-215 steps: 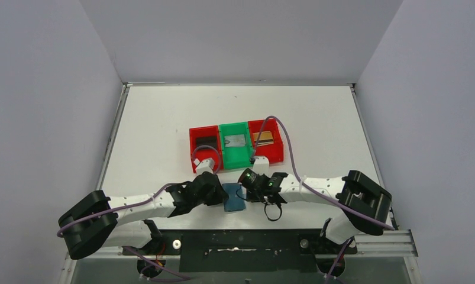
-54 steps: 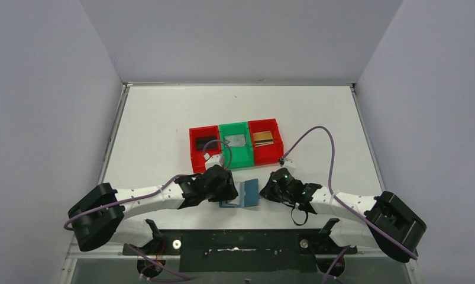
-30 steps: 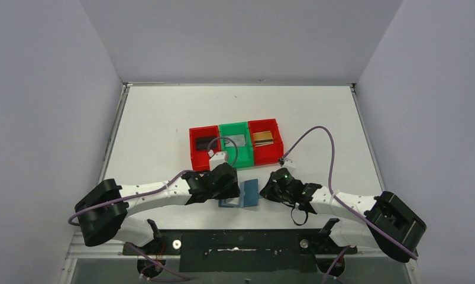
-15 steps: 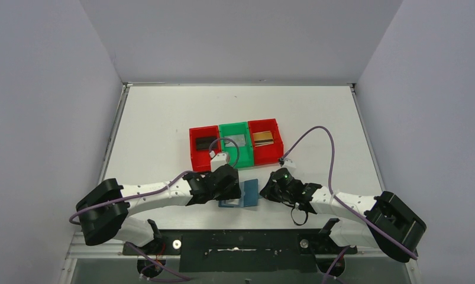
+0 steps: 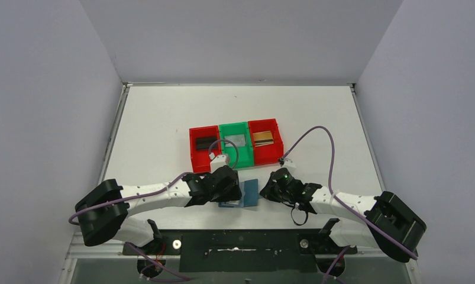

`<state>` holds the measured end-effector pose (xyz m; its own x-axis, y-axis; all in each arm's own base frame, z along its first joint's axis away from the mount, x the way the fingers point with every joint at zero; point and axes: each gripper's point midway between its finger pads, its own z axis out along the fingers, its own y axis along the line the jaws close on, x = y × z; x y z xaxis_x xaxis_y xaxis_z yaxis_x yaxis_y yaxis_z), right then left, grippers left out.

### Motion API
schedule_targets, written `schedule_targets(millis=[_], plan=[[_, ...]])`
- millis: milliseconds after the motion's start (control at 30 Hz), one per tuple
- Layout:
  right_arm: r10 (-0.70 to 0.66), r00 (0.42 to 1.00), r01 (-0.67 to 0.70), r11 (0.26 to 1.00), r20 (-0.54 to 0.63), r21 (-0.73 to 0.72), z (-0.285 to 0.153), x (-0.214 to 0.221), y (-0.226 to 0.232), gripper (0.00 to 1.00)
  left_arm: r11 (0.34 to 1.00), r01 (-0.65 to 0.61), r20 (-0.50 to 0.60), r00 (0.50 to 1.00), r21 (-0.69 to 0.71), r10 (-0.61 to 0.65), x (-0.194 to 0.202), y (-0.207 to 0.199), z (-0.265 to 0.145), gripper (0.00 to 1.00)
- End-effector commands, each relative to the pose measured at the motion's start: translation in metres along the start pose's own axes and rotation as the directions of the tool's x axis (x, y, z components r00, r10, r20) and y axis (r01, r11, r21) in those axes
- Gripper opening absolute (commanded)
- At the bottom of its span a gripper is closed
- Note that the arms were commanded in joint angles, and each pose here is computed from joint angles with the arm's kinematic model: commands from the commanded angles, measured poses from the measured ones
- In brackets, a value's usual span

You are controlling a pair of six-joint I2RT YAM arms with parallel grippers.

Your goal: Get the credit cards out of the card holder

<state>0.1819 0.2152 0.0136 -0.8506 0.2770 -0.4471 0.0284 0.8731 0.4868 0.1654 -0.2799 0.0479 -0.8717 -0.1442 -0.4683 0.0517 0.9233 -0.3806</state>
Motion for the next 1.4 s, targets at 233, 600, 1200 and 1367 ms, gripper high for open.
schedule_targets(millis=[233, 600, 1200, 1367], plan=[[0.007, 0.999, -0.005, 1.0, 0.053, -0.031, -0.004, -0.017, 0.012, 0.0, 0.999, 0.013, 0.024, 1.0, 0.049, -0.014, -0.008, -0.014, -0.007, 0.64], [0.007, 0.999, -0.005, 0.999, 0.049, -0.035, -0.003, -0.016, 0.014, 0.0, 0.988, 0.03, 0.002, 1.0, 0.152, -0.031, -0.004, -0.036, 0.001, 0.64], [0.022, 0.997, -0.019, 0.999, 0.073, -0.043, -0.009, -0.021, 0.014, 0.04, 0.936, 0.025, 0.002, 1.0, 0.351, -0.027, -0.01, -0.09, 0.01, 0.63], [0.053, 0.991, -0.05, 0.998, 0.12, -0.027, -0.018, -0.029, 0.009, 0.19, 0.919, 0.006, -0.005, 1.0, 0.393, -0.004, -0.01, -0.105, 0.013, 0.63]])
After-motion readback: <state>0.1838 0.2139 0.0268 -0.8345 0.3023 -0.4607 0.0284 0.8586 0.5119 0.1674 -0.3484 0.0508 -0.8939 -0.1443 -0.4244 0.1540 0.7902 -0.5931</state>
